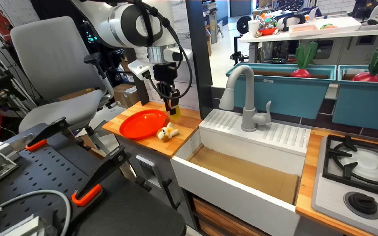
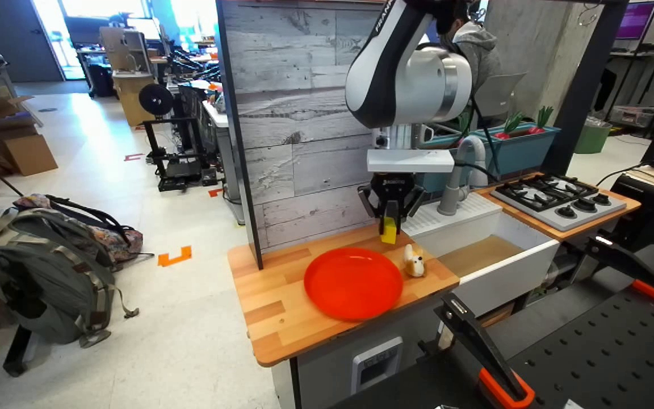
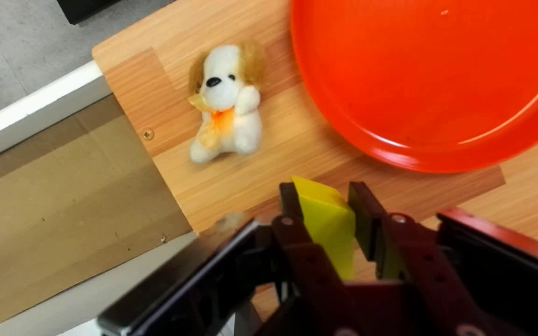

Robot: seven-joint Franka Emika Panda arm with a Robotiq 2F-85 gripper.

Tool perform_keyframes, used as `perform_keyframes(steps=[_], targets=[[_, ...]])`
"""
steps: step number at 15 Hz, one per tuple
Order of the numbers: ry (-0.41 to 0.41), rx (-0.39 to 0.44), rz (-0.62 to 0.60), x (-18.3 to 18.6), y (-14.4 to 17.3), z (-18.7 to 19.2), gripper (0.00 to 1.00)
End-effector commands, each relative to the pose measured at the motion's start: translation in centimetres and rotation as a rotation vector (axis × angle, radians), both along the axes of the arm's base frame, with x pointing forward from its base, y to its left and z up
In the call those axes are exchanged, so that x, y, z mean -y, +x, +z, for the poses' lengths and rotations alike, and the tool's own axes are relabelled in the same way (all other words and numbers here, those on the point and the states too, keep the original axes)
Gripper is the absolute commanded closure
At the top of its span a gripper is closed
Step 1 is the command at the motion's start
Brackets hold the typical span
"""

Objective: Put the yellow block on the orange plate.

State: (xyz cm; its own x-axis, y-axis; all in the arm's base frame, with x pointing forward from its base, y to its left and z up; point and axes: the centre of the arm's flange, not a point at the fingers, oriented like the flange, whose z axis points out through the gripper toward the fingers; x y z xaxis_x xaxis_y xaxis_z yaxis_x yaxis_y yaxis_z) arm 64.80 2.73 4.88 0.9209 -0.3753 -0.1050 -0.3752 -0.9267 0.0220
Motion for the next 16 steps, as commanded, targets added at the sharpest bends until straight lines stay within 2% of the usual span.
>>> perform_keyframes(steps=[1, 5, 9, 13, 15, 16], targets=[[-0.004, 0.019, 0.039, -1.5, -2.4, 2.7, 0.92], [-0.006, 0.003, 0.107, -4.8, -3.9, 2.5, 0.92], [-0.025, -0.051, 0.171, -8.4, -4.9, -0.3, 0.92], [-0.039, -0.085, 0.21, -10.0, -5.4, -2.3, 0.92], [-0.073, -0.098, 0.232, -10.1, -5.7, -3.2, 0.42], [-0.084, -0.097, 0.241, -9.9, -5.8, -3.5, 0.42]])
